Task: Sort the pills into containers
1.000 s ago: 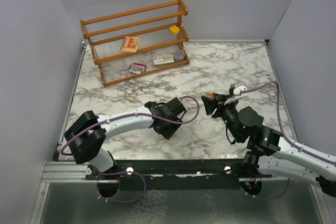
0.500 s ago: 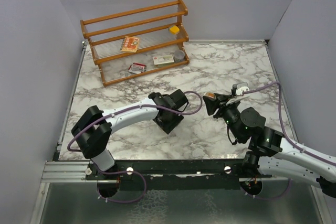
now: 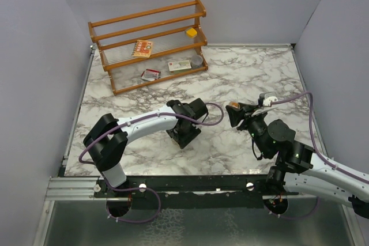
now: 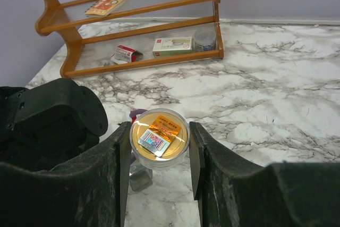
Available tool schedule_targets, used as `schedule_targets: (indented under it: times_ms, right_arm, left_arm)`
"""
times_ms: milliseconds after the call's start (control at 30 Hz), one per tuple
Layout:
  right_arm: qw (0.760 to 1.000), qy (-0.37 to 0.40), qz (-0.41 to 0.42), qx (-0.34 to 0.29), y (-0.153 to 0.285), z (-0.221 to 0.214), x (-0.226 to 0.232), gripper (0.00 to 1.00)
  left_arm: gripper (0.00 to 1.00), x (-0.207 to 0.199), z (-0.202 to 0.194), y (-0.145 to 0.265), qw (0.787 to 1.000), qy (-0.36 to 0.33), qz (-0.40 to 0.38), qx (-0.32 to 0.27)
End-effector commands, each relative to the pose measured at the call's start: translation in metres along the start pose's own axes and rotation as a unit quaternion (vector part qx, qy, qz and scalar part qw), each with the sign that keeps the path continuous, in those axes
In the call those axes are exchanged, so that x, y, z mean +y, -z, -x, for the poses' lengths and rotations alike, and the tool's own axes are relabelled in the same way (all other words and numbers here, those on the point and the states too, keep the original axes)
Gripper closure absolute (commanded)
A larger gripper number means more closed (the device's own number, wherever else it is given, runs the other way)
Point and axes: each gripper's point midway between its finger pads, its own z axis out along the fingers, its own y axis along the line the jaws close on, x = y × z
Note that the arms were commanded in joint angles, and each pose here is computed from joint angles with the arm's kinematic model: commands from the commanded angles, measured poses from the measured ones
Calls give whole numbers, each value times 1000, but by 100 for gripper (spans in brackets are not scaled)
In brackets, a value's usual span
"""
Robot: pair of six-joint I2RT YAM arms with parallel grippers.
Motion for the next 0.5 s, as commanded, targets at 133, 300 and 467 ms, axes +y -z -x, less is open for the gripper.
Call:
schedule_targets:
  times_ms: [133,300,467]
  right_arm:
    - [1000,0,-12,-1,3,-3,-7,98]
    - [1000,0,-15,-2,4,-2,-9,98]
    - [1000,0,-14,-2,5,-3,-10,98]
  left_arm:
    - [100,-3,7,6,1000,-13,-10,5]
    - [100,-3,7,0,1000,-16,-10,16]
    - [100,-2,5,0,1000,-17,-8,19]
